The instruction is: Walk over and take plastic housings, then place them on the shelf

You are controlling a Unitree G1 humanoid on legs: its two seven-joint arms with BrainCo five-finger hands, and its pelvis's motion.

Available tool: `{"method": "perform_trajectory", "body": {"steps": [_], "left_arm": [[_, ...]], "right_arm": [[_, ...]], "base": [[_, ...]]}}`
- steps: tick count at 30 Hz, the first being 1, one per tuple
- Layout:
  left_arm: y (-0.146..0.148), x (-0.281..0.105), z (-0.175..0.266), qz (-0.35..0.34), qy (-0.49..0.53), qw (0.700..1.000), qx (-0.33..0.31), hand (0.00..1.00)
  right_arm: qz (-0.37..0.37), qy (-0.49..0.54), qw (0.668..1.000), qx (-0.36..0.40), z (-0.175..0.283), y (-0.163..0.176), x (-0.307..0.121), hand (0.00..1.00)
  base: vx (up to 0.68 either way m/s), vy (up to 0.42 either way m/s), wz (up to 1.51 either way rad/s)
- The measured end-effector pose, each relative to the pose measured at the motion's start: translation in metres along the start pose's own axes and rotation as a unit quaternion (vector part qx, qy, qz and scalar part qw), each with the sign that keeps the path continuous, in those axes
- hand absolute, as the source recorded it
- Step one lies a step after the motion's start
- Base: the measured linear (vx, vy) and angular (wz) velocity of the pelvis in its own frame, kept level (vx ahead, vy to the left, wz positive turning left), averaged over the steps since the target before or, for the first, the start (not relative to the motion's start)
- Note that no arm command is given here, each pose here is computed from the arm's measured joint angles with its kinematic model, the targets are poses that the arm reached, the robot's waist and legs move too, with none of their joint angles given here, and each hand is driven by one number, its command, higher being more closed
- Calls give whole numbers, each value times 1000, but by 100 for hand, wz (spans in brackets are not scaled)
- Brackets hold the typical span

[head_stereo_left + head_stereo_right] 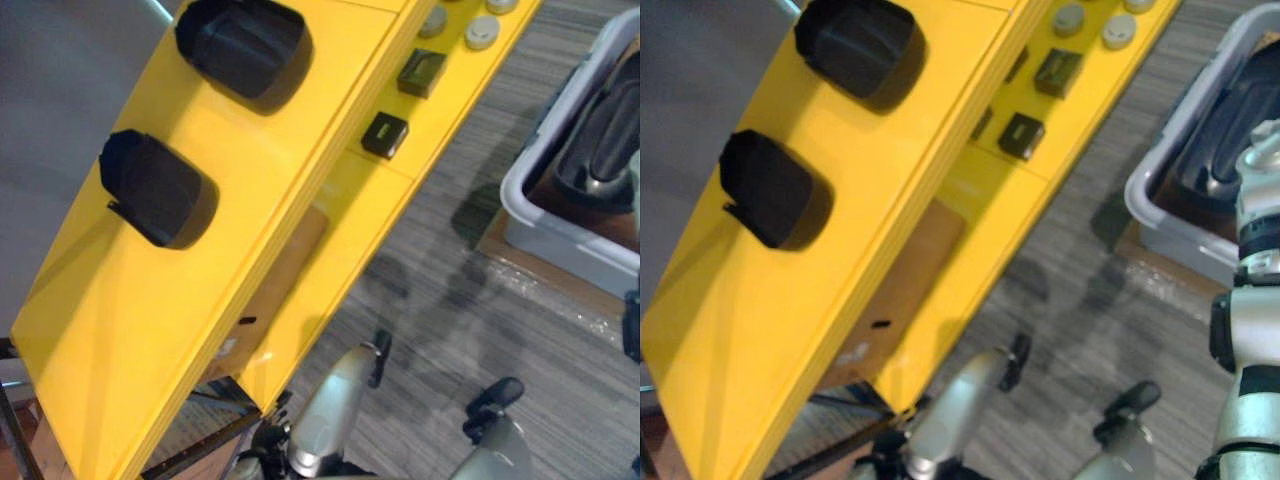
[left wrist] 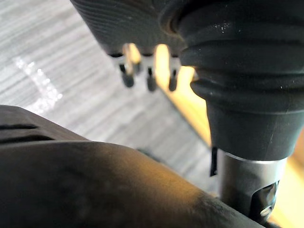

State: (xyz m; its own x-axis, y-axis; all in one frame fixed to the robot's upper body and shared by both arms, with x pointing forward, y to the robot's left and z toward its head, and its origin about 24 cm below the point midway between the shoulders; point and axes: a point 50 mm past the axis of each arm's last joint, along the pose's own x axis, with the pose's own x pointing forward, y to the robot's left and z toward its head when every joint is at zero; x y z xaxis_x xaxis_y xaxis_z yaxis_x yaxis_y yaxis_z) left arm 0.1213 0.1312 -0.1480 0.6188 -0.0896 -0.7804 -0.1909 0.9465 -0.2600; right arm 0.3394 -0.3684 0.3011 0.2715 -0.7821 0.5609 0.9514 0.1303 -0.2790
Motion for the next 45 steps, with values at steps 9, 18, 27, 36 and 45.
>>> {"method": "perform_trajectory", "body": {"steps": [9, 18, 27, 36, 45], "left_arm": [[1, 0, -1, 0, 2, 1000, 1, 0], [-1, 0, 0, -8, -2, 1000, 1, 0], [-2, 1, 1, -10, -3, 1000, 1, 0], [-5, 1, 10, -14, -33, 999, 10, 0], [3, -4, 28, 5, -73, 996, 42, 0]], "right_arm": [[57, 117, 989, -66, -42, 6, -7, 0], [109, 197, 969, -98, -71, 1, -10, 100], [136, 198, 958, -154, -80, -26, 11, 100], [122, 187, 934, -279, -87, -42, 18, 100], [143, 206, 915, -316, -110, -45, 11, 100]], "base": [[16, 19, 7], [-3, 11, 2], [-10, 10, 2], [29, 5, 1], [-11, 13, 4]]}}
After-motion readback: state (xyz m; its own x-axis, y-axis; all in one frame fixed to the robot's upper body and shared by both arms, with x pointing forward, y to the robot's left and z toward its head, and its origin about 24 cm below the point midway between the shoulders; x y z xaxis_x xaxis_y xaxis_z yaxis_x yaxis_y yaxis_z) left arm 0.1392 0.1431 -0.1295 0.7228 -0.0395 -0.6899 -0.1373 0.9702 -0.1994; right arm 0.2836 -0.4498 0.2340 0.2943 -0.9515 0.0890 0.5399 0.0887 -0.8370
